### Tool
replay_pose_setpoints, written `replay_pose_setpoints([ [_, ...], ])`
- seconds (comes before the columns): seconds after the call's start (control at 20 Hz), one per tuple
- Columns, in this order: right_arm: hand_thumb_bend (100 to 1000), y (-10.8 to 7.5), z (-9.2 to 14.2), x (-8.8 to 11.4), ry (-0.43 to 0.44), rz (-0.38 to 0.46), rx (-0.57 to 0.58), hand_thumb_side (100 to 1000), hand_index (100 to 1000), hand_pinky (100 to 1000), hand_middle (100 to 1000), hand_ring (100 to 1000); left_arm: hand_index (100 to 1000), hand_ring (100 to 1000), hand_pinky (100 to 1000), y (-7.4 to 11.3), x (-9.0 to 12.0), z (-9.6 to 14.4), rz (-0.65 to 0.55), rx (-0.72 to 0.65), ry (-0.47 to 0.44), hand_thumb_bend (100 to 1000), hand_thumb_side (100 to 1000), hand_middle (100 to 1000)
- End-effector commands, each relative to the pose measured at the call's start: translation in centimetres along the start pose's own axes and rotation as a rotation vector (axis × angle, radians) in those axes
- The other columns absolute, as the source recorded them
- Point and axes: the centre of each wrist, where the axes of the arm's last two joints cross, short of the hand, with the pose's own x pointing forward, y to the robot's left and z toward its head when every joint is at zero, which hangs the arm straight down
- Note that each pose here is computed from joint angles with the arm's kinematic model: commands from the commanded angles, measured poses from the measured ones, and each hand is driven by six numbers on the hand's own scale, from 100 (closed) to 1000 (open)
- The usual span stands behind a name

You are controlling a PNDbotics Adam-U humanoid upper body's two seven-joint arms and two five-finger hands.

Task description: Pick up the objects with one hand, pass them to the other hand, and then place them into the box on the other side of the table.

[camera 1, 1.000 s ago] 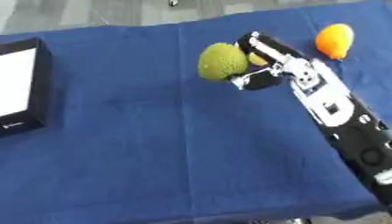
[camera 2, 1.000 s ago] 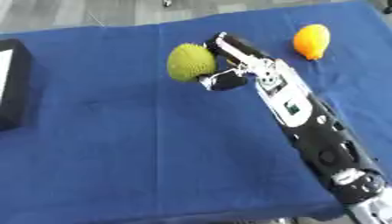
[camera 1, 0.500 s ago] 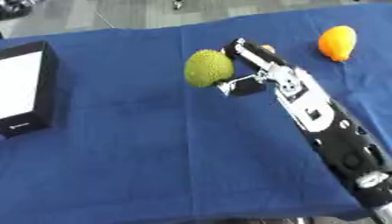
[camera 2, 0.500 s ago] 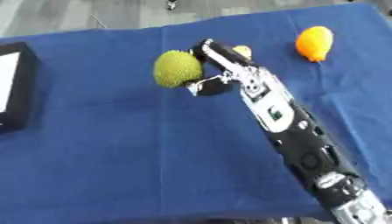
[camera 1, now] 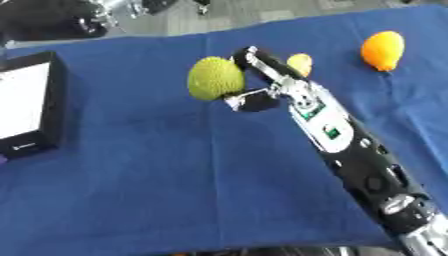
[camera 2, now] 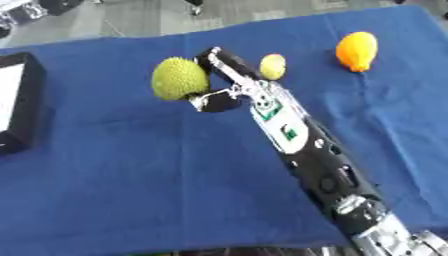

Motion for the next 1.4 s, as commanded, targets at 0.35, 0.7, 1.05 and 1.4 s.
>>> replay_pose_setpoints([
  [0.35, 100, 1.2, -2.1, 1.0, -0.042, 0.028, -0.033, 100, 535, 725, 445, 619, 826, 830, 761, -1.6, 0.3, -2.3, -0.078, -0.051, 0.028, 626, 604, 836],
  [0.7, 100, 2.4, -2.3, 0.6, -0.031, 0.030, -0.047, 100, 534, 724, 443, 618, 833, 839, 775, -2.7, -1.0, -4.0, -0.165, -0.122, 0.084, 612, 562, 844],
  [1.05, 100, 2.7, -2.6, 0.8, -0.039, 0.025, -0.055, 100, 533, 722, 443, 618, 841, 846, 789, -2.9, -2.2, -5.2, -0.247, -0.225, 0.126, 634, 556, 851],
  [1.4, 100, 2.8, -2.8, 1.0, -0.040, 0.021, -0.075, 100, 532, 722, 442, 618, 836, 844, 792, -3.5, -3.7, -6.3, -0.315, -0.294, 0.203, 573, 540, 848],
])
